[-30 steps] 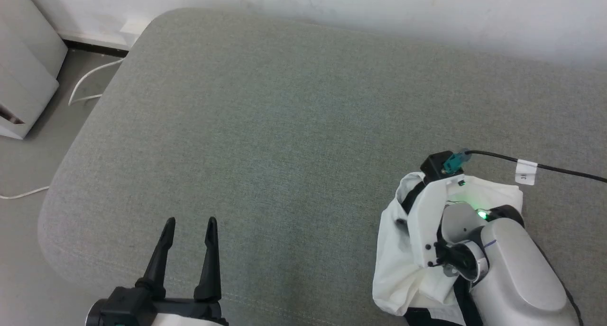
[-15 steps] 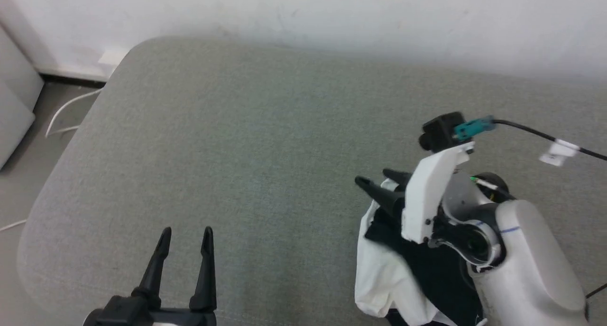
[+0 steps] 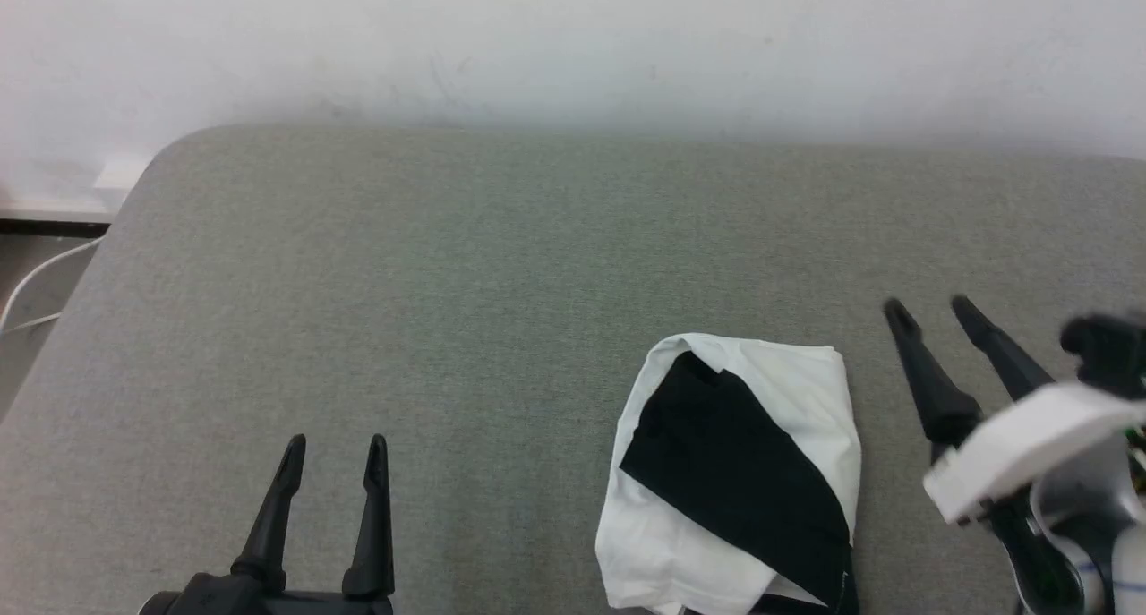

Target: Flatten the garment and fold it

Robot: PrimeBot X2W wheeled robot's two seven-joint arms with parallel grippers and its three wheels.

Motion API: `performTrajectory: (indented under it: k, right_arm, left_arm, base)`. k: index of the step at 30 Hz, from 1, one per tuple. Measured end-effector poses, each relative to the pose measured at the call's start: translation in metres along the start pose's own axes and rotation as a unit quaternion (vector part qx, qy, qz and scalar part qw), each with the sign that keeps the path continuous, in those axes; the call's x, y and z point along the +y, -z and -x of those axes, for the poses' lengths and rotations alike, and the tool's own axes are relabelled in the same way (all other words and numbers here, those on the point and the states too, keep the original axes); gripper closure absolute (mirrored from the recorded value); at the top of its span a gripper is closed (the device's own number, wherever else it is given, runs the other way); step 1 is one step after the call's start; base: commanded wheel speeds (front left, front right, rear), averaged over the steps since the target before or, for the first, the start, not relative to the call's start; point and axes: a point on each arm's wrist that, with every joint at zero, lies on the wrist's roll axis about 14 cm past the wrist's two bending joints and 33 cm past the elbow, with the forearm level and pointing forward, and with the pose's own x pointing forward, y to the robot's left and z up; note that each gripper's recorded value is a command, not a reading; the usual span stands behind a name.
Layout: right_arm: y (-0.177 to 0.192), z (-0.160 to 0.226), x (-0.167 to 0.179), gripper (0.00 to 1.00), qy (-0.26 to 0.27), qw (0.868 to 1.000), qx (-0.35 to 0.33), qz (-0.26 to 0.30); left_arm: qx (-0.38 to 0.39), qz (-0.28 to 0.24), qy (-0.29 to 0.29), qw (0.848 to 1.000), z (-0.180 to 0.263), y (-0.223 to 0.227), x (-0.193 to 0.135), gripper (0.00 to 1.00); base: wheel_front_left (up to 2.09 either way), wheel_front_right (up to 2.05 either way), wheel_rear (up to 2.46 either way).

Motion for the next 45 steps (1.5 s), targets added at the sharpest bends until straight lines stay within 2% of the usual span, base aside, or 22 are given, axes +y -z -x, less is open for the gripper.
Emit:
performTrajectory:
  k: [3,7,17,25,33,45]
  right_arm:
    - [0.015,0.017,-0.022,0.0,0.036,0.999,0.0,-0.004]
    - [0.051,0.028,-0.038,0.0,0.063,0.997,0.039,-0.02]
    - [0.124,0.013,-0.04,0.0,0.06,0.98,0.18,-0.059]
    - [0.154,-0.011,-0.032,0.0,0.04,0.966,0.252,-0.047]
    - [0.187,-0.012,-0.037,0.0,0.048,0.94,0.334,-0.045]
    - [0.2,-0.015,-0.038,0.0,0.045,0.921,0.384,-0.055]
  left_arm:
    - [0.002,-0.002,0.008,1.0,-0.003,0.002,-0.004,0.0]
    - [0.01,-0.001,0.012,1.0,-0.006,0.007,-0.007,0.0]
    - [0.024,-0.006,0.013,1.0,-0.018,0.017,-0.006,0.0]
    - [0.035,-0.011,-0.002,0.999,-0.02,0.023,0.003,0.0]
    - [0.04,-0.017,-0.016,0.999,-0.02,0.025,0.011,0.0]
    - [0.047,-0.015,-0.018,0.999,-0.019,0.03,0.011,0.0]
  base:
    - [0.0,0.0,0.0]
    - [0.0,0.0,0.0]
    - [0.0,0.0,0.0]
    - [0.0,0.0,0.0]
    - [0.0,0.0,0.0]
    - [0.0,0.0,0.0]
